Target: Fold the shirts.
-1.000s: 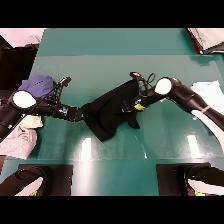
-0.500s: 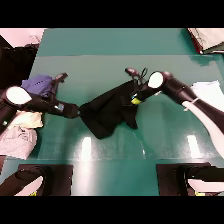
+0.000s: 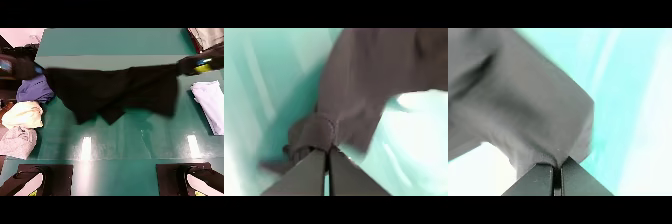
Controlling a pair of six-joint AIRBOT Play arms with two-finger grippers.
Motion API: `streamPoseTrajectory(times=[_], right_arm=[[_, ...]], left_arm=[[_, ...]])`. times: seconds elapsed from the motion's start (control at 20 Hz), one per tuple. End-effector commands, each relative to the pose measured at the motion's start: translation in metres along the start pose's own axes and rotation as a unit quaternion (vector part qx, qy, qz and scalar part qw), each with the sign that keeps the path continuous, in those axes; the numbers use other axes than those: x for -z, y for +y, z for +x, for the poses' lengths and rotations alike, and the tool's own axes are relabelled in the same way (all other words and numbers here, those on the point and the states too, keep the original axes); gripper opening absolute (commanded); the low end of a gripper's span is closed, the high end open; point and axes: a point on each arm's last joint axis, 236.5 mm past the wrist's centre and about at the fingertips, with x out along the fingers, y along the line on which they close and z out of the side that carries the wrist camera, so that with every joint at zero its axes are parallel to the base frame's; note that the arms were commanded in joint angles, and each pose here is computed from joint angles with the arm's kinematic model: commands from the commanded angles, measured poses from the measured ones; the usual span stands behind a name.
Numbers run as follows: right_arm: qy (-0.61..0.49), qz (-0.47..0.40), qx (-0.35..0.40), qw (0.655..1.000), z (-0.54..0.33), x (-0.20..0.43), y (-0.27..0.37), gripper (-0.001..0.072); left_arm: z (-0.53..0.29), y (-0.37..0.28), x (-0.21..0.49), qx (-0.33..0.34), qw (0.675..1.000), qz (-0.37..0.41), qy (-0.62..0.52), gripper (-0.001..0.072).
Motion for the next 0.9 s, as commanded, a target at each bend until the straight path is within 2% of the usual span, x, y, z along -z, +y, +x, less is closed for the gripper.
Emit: streamPoseTrajectory(times=[0.0,0.25,0.4,0.55,0.7,0.85], right_arm=[[-0.097,0.016,0.032,0.995,-0.085,-0.018,-0.021,0.0022],[-0.195,0.000,0.031,0.980,-0.174,-0.022,-0.005,0.0021],[-0.198,-0.003,0.031,0.980,-0.191,-0.015,-0.002,0.0021],[-0.122,0.008,0.031,0.992,-0.156,0.003,-0.007,0.0021],[0.005,0.023,0.006,1.000,-0.086,0.034,-0.006,0.0022],[0.139,0.043,-0.004,0.989,-0.003,0.072,-0.016,0.0023]], left_arm=[[-0.064,-0.035,-0.048,-0.005,0.995,0.058,-0.078,0.0029],[-0.158,-0.113,-0.084,0.022,0.971,0.141,-0.190,0.0029],[-0.190,-0.153,-0.086,0.060,0.955,0.170,-0.236,0.0029],[-0.173,-0.145,-0.075,0.069,0.964,0.157,-0.204,0.0029],[-0.104,-0.101,-0.050,0.079,0.987,0.088,-0.108,0.0029],[-0.018,-0.047,-0.005,0.092,0.996,0.004,0.000,0.0029]])
